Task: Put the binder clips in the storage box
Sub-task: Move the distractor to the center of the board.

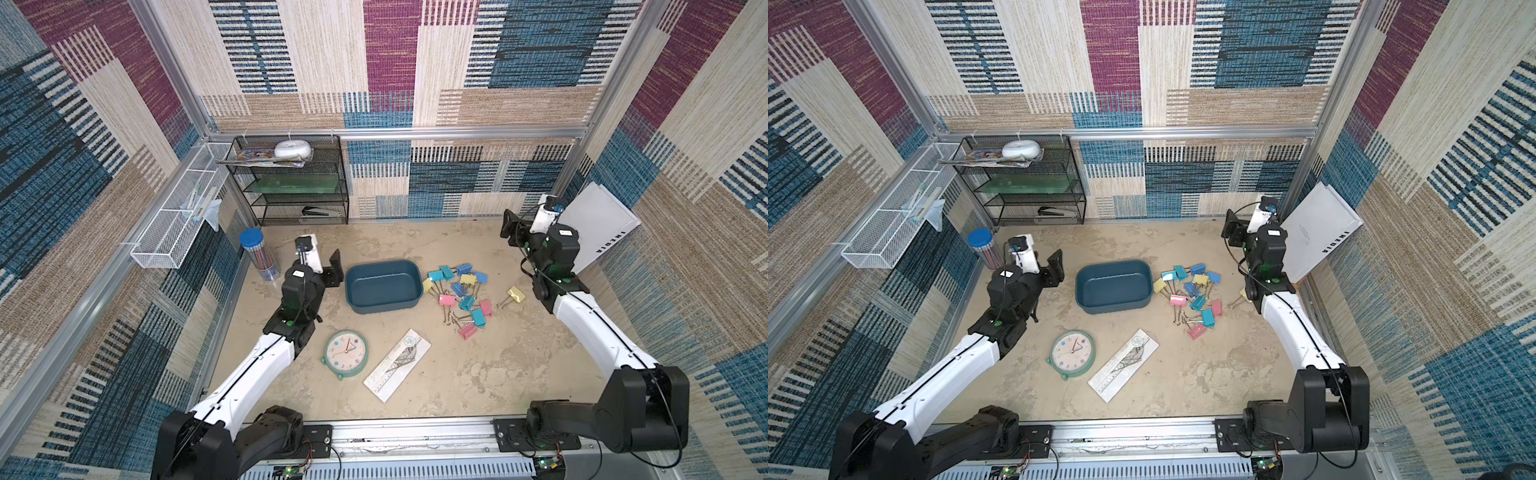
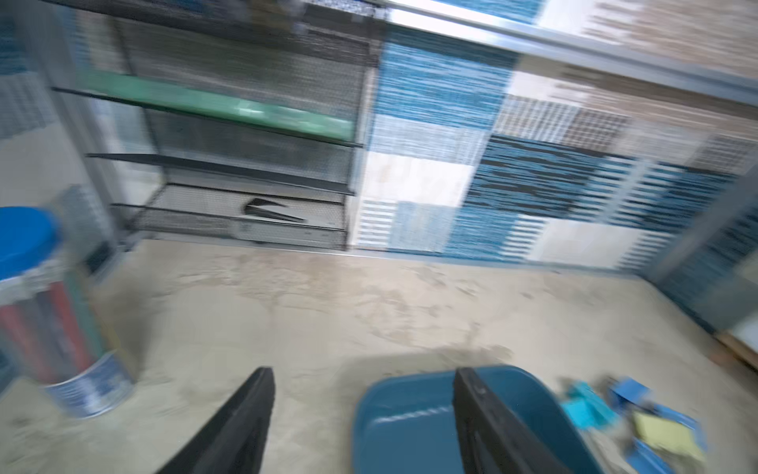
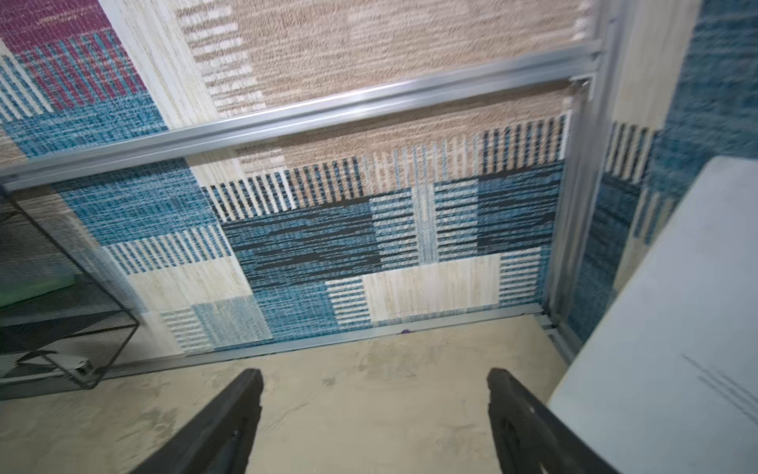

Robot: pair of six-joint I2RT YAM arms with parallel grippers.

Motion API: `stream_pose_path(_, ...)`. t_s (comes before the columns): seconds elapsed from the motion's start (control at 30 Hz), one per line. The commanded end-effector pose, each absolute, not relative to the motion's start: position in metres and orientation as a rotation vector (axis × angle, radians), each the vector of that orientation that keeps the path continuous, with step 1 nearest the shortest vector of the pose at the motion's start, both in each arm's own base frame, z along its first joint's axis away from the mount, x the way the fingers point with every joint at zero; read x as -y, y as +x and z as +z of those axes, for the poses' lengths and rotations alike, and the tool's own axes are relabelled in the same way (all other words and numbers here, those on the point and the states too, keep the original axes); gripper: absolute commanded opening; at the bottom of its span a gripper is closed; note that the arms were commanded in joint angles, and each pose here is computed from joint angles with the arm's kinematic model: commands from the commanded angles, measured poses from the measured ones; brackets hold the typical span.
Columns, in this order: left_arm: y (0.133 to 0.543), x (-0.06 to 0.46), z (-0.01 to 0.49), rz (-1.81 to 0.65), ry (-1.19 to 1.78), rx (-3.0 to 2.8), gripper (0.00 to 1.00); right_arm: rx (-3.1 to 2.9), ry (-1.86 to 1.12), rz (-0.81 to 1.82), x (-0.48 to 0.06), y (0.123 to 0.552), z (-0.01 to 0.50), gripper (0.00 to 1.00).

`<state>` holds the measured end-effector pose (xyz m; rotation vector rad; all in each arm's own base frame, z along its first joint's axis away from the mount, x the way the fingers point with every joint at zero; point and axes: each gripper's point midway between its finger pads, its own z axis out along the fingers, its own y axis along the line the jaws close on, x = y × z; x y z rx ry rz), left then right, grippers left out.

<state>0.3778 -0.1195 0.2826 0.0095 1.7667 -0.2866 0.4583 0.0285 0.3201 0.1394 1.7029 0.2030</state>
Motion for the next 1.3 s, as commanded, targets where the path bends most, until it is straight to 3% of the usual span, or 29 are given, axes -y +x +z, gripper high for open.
stream_pose_path(0.0,0.325,0.184,0.221,-0.364,0.156,-2.158,0.57,-2.222,0.2,0.43,-0.065,0.415,0.211,0.77)
stream_pose_path(0.13,0.243,0.275,0.164,-0.471,0.464,-2.405,0.48,-2.321,0.146,0.567,-0.097,0.37,0.19,0.68)
stream_pose_path(0.27,0.18,0.327,0.108,-0.528,0.616,-2.562,0.43,-2.338,0.199,0.509,-0.084,0.343,0.176,0.69)
stream_pose_path(0.57,0.127,0.39,0.061,-0.453,0.795,-2.652,0.42,-2.36,0.149,0.566,-0.094,0.331,0.17,0.72)
stream_pose_path(0.73,0.134,0.37,0.025,-0.239,0.772,-2.692,0.4,-2.396,0.099,0.583,-0.102,0.329,0.156,0.74)
stream_pose_path(0.9,0.147,0.343,0.023,-0.078,0.696,-2.676,0.43,-2.389,0.073,0.586,-0.109,0.335,0.159,0.75)
stream_pose_path(1.27,0.154,0.218,-0.002,0.225,0.361,-2.787,0.46,-2.428,-0.044,0.622,-0.16,0.361,0.147,0.77)
